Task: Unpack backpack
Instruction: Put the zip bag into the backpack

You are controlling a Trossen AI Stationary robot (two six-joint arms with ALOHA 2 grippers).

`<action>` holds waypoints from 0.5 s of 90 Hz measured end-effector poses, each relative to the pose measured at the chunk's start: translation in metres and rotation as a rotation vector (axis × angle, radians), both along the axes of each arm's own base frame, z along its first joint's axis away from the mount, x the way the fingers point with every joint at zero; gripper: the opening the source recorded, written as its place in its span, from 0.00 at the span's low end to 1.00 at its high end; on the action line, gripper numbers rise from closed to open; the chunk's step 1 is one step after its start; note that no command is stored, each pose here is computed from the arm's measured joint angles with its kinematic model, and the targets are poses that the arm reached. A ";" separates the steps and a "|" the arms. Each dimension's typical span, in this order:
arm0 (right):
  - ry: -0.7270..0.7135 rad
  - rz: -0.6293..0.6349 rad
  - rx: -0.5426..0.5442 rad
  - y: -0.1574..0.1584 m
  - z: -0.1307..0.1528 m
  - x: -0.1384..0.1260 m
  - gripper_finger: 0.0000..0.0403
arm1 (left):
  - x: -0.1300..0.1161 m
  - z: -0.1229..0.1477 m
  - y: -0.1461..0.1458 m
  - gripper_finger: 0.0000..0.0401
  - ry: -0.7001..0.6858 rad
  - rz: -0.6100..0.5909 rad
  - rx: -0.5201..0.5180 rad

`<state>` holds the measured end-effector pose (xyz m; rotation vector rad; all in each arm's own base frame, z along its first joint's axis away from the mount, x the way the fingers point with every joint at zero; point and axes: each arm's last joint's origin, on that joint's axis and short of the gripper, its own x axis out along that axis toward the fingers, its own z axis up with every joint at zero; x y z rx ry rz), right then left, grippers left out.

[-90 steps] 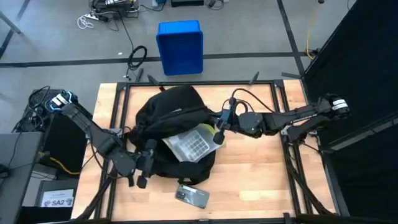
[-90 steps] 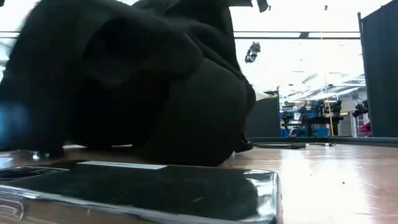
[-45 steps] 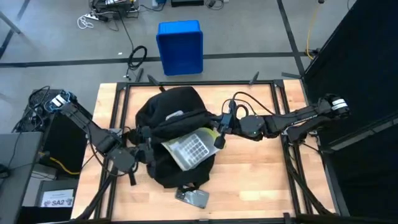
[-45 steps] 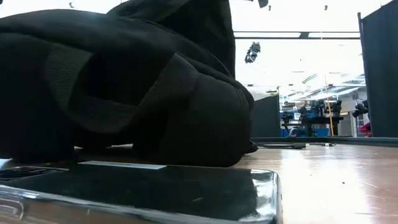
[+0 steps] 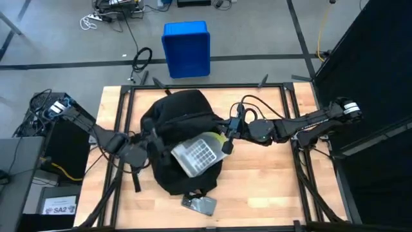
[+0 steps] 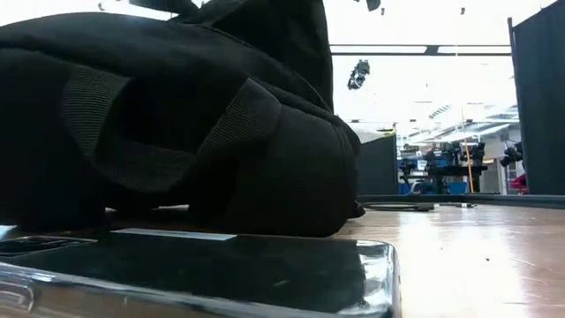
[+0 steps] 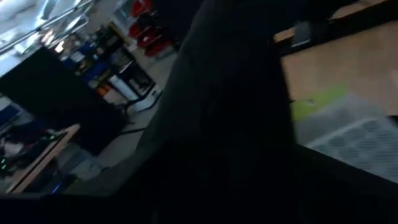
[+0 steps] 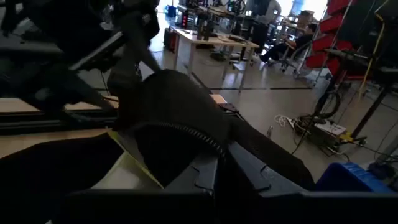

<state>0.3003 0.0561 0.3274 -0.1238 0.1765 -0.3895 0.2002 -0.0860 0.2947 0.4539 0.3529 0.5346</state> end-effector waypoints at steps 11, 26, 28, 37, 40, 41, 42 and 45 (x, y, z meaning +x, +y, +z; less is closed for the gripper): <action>0.000 0.001 0.000 0.000 0.000 0.000 0.00 | 0.003 -0.003 0.009 0.74 0.017 0.030 -0.016; 0.000 0.002 0.000 0.000 0.000 0.000 0.00 | 0.009 -0.011 0.023 0.74 0.067 0.089 -0.032; -0.001 0.003 0.001 0.001 0.000 0.000 0.00 | 0.010 -0.012 0.025 0.74 0.073 0.091 -0.037; -0.005 0.014 0.005 0.001 0.000 0.000 0.00 | 0.017 -0.017 0.031 0.74 0.103 0.109 -0.041; -0.009 0.022 0.007 0.001 0.001 0.000 0.00 | 0.019 -0.020 0.033 0.74 0.114 0.122 -0.037; -0.011 0.025 0.008 0.001 0.001 0.000 0.00 | 0.020 -0.021 0.034 0.74 0.118 0.126 -0.035; -0.013 0.028 0.009 0.001 0.001 0.000 0.00 | 0.021 -0.021 0.035 0.74 0.122 0.130 -0.033; -0.016 0.035 0.011 0.002 0.002 0.000 0.00 | 0.023 -0.023 0.037 0.74 0.132 0.144 -0.028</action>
